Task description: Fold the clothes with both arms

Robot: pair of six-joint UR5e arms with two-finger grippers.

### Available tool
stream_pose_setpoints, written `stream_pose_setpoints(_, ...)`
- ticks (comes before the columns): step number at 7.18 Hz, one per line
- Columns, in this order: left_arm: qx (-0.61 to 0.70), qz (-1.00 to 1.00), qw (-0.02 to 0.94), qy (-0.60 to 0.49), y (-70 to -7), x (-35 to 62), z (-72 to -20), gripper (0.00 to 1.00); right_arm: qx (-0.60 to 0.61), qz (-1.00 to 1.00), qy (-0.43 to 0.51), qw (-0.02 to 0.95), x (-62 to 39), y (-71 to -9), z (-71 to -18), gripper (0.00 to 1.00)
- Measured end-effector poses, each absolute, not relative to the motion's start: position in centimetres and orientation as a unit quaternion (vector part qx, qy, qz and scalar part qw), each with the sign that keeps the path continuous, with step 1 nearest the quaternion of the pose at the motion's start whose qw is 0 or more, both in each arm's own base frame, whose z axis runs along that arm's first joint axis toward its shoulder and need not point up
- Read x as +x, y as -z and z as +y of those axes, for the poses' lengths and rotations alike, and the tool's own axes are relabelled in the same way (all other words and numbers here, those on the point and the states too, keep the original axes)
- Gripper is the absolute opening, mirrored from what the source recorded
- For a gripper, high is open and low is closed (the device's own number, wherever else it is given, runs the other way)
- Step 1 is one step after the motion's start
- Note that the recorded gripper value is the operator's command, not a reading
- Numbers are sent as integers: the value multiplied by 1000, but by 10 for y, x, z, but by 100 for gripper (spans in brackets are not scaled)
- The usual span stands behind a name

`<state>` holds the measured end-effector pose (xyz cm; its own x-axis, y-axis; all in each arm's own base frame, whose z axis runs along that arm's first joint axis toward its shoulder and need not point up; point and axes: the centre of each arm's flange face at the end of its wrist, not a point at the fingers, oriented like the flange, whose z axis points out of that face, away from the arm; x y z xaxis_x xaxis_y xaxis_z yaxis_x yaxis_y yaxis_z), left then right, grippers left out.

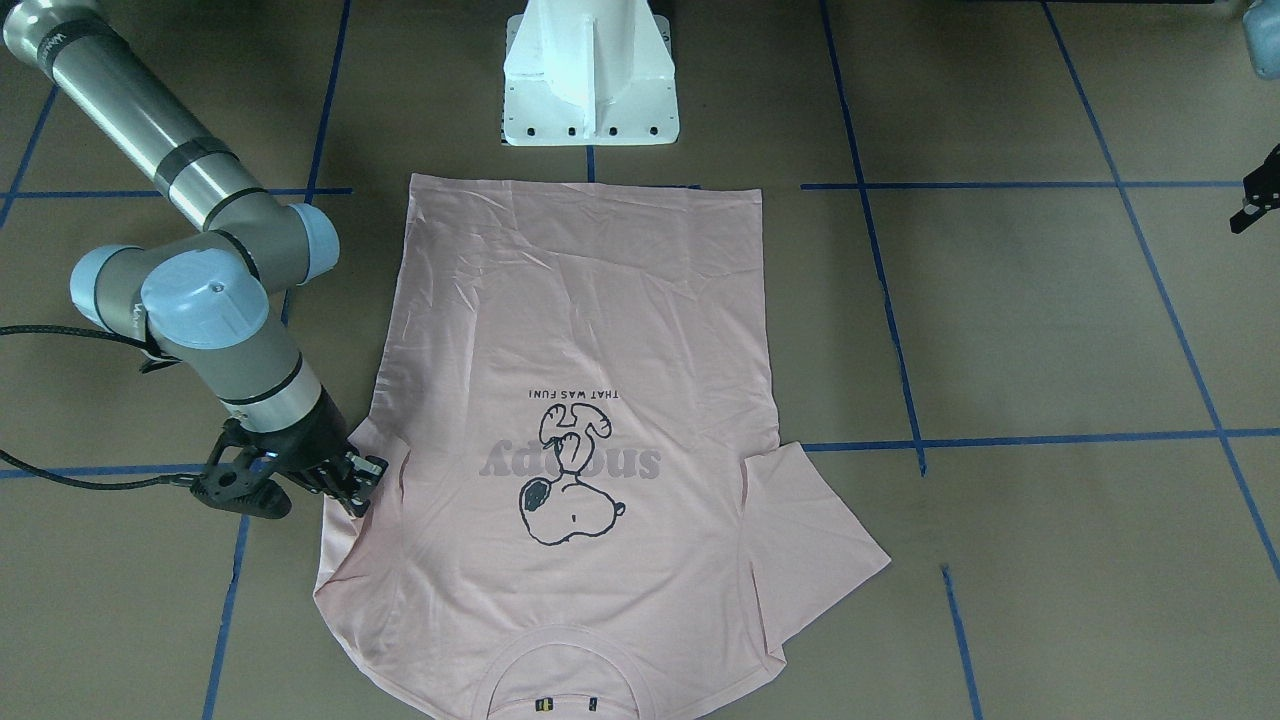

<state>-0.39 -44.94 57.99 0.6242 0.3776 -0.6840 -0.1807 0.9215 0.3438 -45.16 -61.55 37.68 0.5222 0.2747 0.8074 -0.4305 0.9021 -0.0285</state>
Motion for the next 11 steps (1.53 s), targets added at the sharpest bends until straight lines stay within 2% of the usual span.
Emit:
stream_pose_setpoints(1,123,405,892,-157,-579,-4,-450,100,82,-448,-217,863,-474,-355,-625,0)
stream_pose_setpoints(2,124,405,892,-157,-578,-4,-450,100,80,-448,-222,863,-493,-340,-632,70)
stream_pose_setpoints(3,125,406,891,-157,-576,-3,-450,100,80,-445,-222,864,-510,-328,-639,100)
stream_pose_setpoints(5,122,421,889,-135,-566,4,-454,100,84,-445,-219,864,-525,-311,-644,100)
stream_pose_setpoints(7,133,445,879,-109,-534,58,-476,100,90,-468,-211,854,-507,-303,-627,100)
stream_pose_setpoints(11,86,449,889,-6,-427,306,-585,99,84,-519,-185,831,-402,-330,-527,100)
